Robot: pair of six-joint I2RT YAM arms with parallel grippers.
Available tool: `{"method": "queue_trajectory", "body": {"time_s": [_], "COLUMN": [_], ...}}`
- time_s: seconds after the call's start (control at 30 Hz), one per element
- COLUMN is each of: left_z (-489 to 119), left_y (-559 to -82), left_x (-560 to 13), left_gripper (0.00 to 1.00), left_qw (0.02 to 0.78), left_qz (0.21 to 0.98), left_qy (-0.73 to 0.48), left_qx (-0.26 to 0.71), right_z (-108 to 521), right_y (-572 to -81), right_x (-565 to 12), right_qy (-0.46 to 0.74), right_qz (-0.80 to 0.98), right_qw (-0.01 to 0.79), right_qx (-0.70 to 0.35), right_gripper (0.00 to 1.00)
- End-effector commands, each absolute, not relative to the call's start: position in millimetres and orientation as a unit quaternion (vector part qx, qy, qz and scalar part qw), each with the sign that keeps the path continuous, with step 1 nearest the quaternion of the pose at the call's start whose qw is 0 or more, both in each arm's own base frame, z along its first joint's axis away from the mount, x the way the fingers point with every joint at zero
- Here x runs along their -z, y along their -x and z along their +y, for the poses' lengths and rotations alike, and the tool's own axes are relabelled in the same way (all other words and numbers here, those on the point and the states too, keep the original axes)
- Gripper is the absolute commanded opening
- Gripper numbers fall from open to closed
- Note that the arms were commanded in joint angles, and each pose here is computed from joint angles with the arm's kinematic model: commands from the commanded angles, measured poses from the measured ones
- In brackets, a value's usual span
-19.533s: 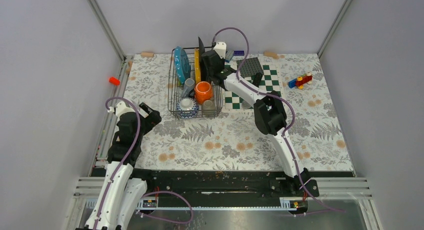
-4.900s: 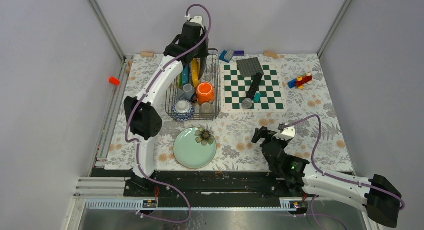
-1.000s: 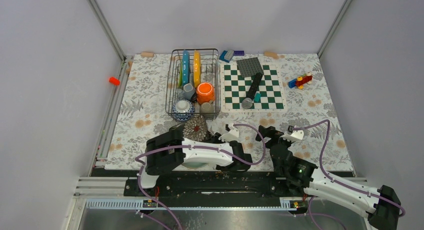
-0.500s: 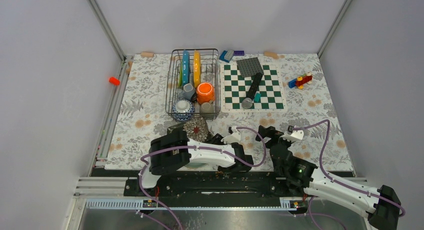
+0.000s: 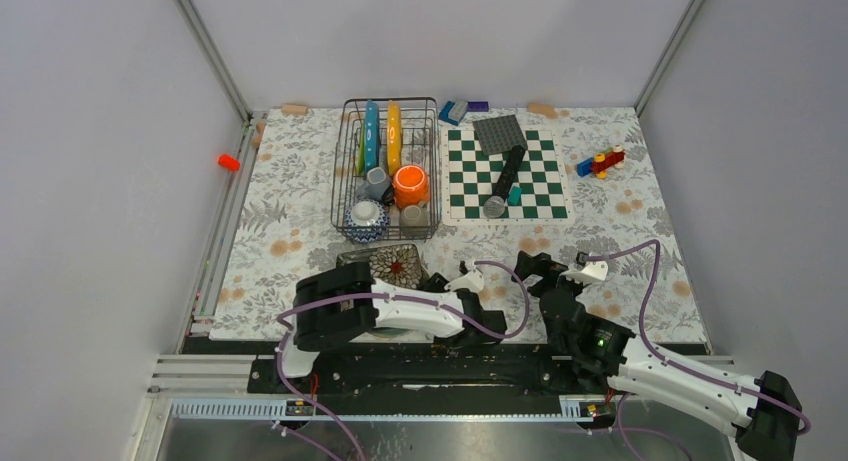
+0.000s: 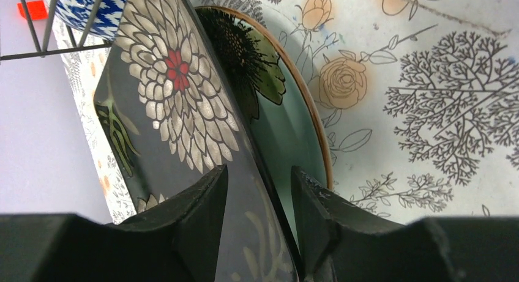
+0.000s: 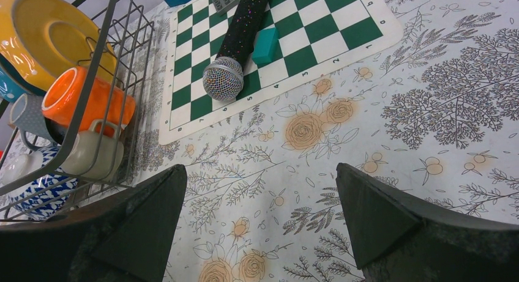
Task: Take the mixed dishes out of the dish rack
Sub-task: Place the plate at the center of the board.
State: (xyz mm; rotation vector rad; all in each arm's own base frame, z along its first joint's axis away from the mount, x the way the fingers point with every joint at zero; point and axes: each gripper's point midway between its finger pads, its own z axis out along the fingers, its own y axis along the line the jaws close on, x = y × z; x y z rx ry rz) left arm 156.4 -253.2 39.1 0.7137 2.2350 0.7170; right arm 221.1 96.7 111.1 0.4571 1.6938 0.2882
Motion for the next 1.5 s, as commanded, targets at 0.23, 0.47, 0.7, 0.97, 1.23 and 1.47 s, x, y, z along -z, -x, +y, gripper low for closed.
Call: {"method": "queue_trajectory", "body": {"time_s": [0.23,0.47,0.7,0.97,1.23,1.47], "left_z": [-272,-306,-321,-338,-348,-345], "left_y": [-132,-113,-107,-103,-104,-126], "left_x": [-41,-45,-53,-75,-96,-139], "left_gripper": [0.51,0.57,0.61,0.68,0.81,0.99], "left_qw": [0.290,0.272,0.265,0.265,0.262,0.314], "left_qz": [0.899,0.910,0.908,0.903,0.895,0.873], "left_qy": [-0.290,-0.312,-0.324,-0.321,-0.318,-0.287], "left_qx": [-0.156,-0.026,0.023,0.102,0.171,0.238], "right_z": [85,85,84,84,84,85], "right_y": [-222,-222,-221,-221,-221,-221], "right_x": [-114,-115,-115,-116,-117,-117], "right_qy": [-0.222,-0.222,-0.226,-0.225,-0.223,-0.222], "right_qz": [0.725,0.725,0.722,0.722,0.723,0.724], "right_qw": [0.644,0.644,0.645,0.644,0.644,0.643], "right_qx": [-0.106,-0.107,-0.111,-0.112,-0.111,-0.113], "right_gripper": [0.99,0.99,0.99,0.99,0.99,0.99]}}
